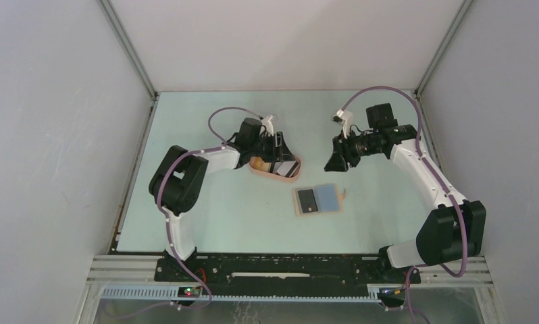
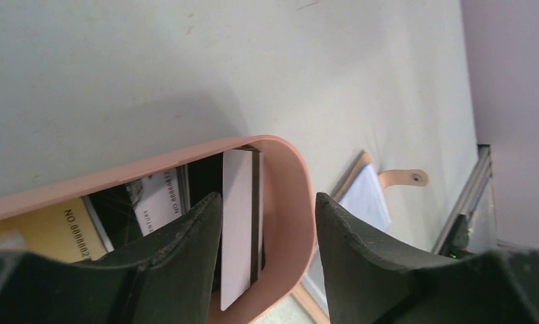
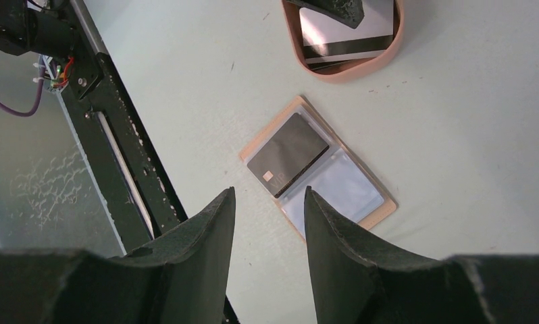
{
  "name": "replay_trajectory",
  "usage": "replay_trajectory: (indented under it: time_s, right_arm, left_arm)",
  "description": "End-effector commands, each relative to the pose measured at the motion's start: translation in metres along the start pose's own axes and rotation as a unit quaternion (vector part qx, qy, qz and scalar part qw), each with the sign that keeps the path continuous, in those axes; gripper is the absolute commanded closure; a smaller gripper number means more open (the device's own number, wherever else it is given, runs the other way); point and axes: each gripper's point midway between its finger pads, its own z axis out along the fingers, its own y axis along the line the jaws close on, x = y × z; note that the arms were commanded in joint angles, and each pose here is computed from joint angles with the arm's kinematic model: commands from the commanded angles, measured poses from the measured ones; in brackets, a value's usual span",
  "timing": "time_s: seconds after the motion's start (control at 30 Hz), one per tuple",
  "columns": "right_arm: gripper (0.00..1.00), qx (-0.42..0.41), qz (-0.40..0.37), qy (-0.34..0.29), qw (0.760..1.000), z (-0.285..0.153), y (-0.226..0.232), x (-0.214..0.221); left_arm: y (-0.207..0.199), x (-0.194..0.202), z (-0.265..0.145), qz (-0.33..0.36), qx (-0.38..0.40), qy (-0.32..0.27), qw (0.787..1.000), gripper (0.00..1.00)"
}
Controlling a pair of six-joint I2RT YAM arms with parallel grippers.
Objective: Put the credit cards into the card holder
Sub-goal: Pick up the credit card from the storage box.
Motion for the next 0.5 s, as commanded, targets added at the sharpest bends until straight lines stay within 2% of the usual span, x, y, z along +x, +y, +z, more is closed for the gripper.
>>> replay_trajectory:
  time_s: [0.0, 0.27, 0.47]
  right_arm:
    - [0.50, -0.004, -0.002, -0.009, 1.000, -0.002, 0.001, -0.004]
    - [0.50, -0.006, 0.001, -0.009, 1.000, -0.002, 0.001, -0.003]
    - [0.50, -0.006, 0.002, -0.012, 1.000, -0.004, 0.001, -0.004]
  left_arm:
    - [-0.023, 0.006, -0.001, 0.001, 0.070, 0.009, 0.998, 0.42]
    - [-0.039, 0.014, 0.002, -0.002, 0.122, 0.032, 0.992, 0.44]
    - [-0.029, 0.017, 0.008, 0.002, 0.083, 0.038, 0.996, 0.45]
